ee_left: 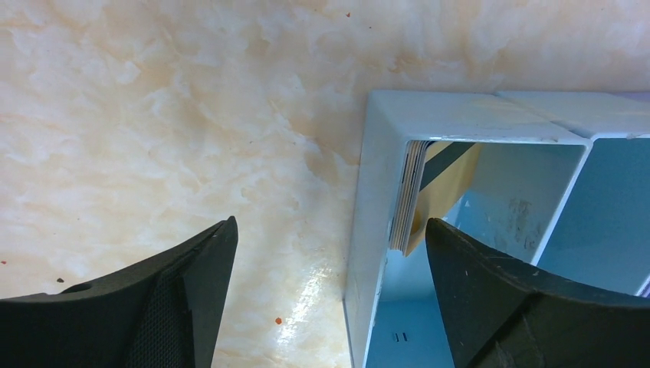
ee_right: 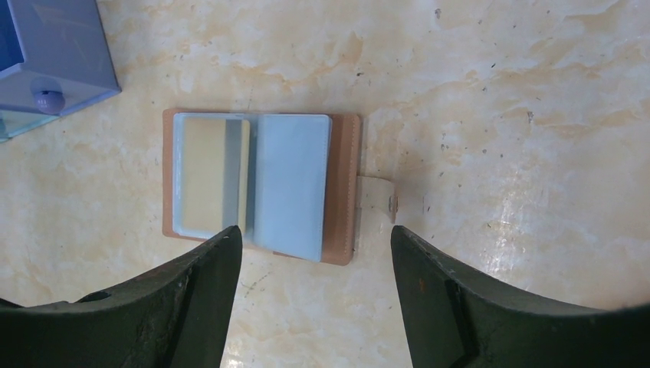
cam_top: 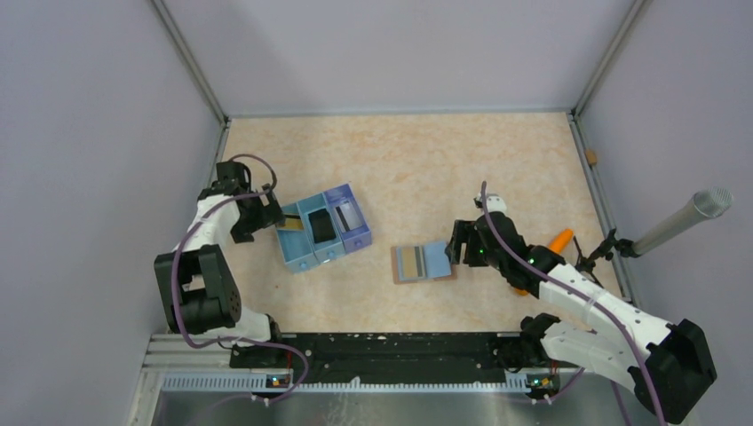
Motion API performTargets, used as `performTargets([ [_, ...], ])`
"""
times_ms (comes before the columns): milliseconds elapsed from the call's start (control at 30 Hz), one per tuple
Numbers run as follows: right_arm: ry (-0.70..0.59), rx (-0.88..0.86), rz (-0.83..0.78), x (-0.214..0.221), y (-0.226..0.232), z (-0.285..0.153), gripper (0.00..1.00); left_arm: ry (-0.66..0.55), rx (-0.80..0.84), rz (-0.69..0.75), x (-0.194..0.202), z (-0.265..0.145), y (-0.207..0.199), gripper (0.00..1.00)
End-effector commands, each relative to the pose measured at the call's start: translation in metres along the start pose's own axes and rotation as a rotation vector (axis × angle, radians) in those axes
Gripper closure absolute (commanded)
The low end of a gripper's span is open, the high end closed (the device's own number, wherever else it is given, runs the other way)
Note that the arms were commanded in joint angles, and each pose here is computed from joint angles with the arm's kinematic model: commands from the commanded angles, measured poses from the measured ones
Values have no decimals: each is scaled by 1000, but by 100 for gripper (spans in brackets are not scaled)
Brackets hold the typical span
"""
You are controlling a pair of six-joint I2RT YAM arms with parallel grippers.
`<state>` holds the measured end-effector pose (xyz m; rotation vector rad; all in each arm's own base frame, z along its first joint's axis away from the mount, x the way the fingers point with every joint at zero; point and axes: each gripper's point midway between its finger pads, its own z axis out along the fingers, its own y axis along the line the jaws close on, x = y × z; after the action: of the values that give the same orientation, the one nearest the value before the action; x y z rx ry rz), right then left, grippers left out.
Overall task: Put the credit cards into the card holder
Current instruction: Pick up the credit card from the storage box.
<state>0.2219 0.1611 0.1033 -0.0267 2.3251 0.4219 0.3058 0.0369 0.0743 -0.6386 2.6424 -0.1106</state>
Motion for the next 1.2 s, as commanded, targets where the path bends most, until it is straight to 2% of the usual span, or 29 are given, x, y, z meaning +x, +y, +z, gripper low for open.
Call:
performTargets([
  [0,-33,-26,15,-9,5,0,30,-42,12,2,-7,-10,3,6],
  [100,-33,-27,17,-9,5,0,30,-41,40,-2,-8,-10,-1,7],
  [333,-27,-33,15,-7,6,0,30,9,117,3,-7,-1,-16,1],
  [533,-26,-45,22,-6,8,1,30,62,77,-15,-2,9,-6,2],
  [933,-22,-65,35,-5,12,0,31,-2,43,-47,-7,-3,8,13],
  [1100,-19,-72,39,-4,13,1,31,-15,80,-44,-9,-6,3,24],
  [1167,-17,-74,41,-4,13,1,31,-17,90,-41,-10,-7,1,33],
])
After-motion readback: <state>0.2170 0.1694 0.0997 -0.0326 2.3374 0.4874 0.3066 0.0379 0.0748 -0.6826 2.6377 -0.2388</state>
